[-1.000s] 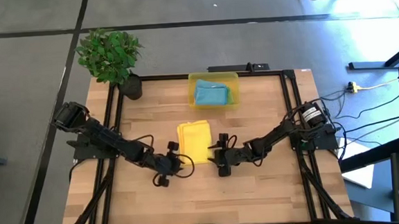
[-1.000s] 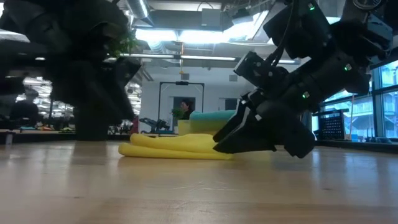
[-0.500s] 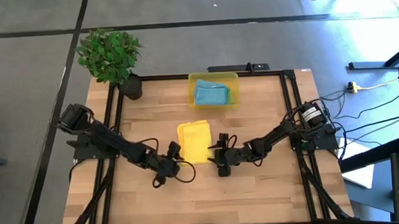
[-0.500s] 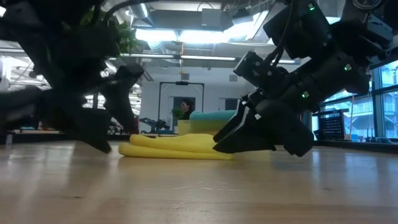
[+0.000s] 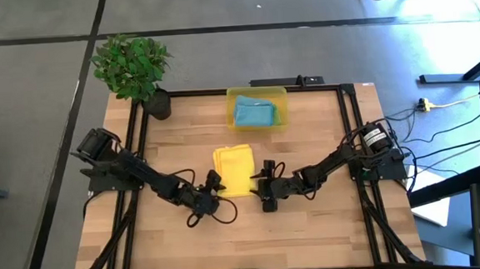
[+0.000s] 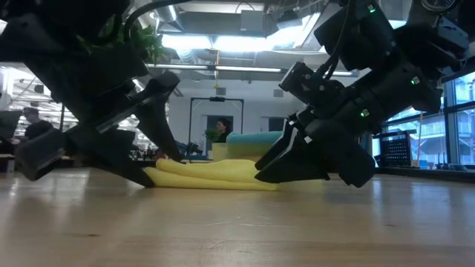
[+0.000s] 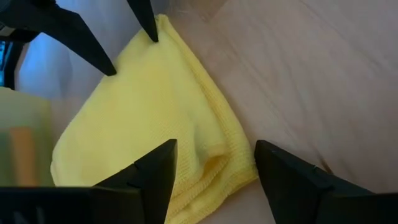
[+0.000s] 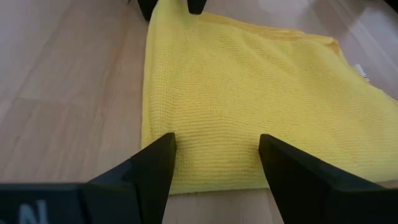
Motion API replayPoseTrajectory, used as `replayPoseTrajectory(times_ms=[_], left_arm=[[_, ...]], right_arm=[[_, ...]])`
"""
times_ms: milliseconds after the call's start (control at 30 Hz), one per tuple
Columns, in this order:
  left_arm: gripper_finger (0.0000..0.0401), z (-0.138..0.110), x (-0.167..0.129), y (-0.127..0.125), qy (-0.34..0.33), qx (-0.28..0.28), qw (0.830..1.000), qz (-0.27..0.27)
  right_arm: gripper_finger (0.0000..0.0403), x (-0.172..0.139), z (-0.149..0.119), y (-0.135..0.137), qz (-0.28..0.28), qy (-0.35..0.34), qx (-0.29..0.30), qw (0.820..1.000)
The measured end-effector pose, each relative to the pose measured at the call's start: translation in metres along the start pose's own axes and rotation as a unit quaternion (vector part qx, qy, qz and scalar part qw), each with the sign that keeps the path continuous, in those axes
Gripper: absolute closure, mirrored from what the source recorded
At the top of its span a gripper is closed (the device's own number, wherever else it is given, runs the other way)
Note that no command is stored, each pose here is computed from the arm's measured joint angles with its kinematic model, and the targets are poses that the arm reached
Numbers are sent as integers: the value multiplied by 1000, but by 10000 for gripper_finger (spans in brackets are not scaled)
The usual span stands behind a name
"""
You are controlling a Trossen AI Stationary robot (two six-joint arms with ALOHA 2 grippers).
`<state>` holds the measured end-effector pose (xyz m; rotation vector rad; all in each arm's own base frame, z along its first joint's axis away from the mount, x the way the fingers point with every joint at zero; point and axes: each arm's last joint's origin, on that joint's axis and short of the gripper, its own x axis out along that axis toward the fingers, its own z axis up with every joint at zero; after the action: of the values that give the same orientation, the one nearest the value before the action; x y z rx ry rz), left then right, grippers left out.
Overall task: Fold microfiber towels
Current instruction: Fold the yellow microfiber cloth
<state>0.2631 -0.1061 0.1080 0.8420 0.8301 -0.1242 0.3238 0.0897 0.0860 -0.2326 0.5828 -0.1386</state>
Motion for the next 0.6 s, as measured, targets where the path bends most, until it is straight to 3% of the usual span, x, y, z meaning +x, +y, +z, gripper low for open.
replayPoseTrajectory(times_ms=[333, 600], left_arm=[[199, -3, 4, -3, 12, 45, 999, -7], [284, -4, 4, -5, 14, 50, 998, -18]], right_arm=[[168, 0, 0, 0, 0, 2, -1, 1000], [168, 0, -1, 0, 1, 3, -2, 1000]])
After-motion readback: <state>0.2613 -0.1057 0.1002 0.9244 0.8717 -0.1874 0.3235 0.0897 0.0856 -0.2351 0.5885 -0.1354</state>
